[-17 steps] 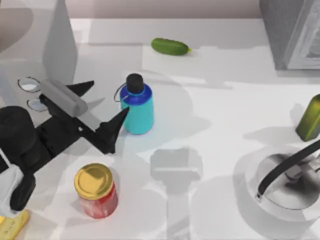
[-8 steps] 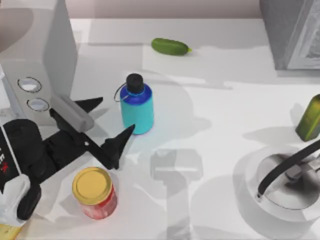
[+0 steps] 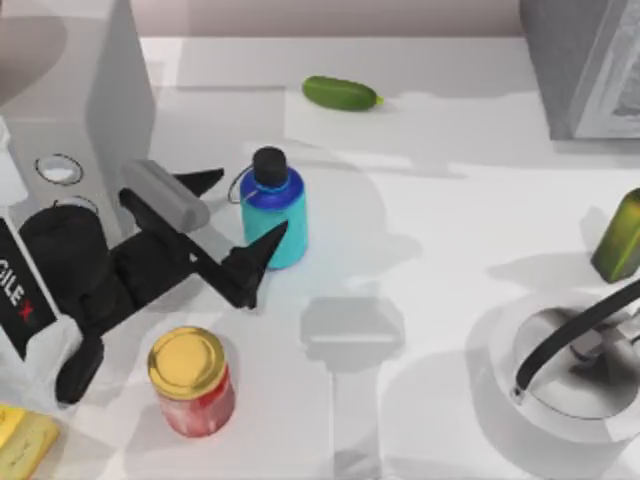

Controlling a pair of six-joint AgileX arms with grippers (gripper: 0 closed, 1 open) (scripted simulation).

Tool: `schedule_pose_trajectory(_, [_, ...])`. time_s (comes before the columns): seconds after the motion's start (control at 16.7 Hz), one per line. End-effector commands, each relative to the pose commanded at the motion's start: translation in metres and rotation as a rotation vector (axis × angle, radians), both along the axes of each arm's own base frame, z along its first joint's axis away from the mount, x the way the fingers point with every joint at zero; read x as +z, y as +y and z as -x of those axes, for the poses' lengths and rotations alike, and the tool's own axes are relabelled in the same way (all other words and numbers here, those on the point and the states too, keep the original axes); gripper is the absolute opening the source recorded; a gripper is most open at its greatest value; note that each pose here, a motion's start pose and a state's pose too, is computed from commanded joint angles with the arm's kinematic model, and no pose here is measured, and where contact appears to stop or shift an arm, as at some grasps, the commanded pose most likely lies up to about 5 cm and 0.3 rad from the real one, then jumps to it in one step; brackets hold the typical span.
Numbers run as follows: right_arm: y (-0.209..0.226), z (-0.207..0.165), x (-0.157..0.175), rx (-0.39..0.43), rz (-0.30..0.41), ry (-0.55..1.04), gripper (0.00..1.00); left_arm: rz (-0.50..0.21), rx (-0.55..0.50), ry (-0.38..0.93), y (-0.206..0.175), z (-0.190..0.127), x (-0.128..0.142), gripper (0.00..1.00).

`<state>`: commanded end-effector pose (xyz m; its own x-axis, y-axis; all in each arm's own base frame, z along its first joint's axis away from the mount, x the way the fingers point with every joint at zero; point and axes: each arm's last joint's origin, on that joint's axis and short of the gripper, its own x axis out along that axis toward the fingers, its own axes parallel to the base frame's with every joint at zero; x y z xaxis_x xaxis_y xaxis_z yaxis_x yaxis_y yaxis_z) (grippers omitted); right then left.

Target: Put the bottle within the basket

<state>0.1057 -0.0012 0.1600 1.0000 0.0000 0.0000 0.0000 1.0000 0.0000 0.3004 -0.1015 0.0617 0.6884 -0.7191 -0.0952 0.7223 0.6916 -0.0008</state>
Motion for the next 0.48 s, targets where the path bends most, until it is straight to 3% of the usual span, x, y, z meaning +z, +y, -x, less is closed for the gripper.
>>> schedule_pose_trajectory(0.48, [0.000, 0.000, 0.000, 0.000, 0.000, 0.000, 1.00, -0.002, 0.002, 0.002, -0.034, -0.023, -0.017, 1.00])
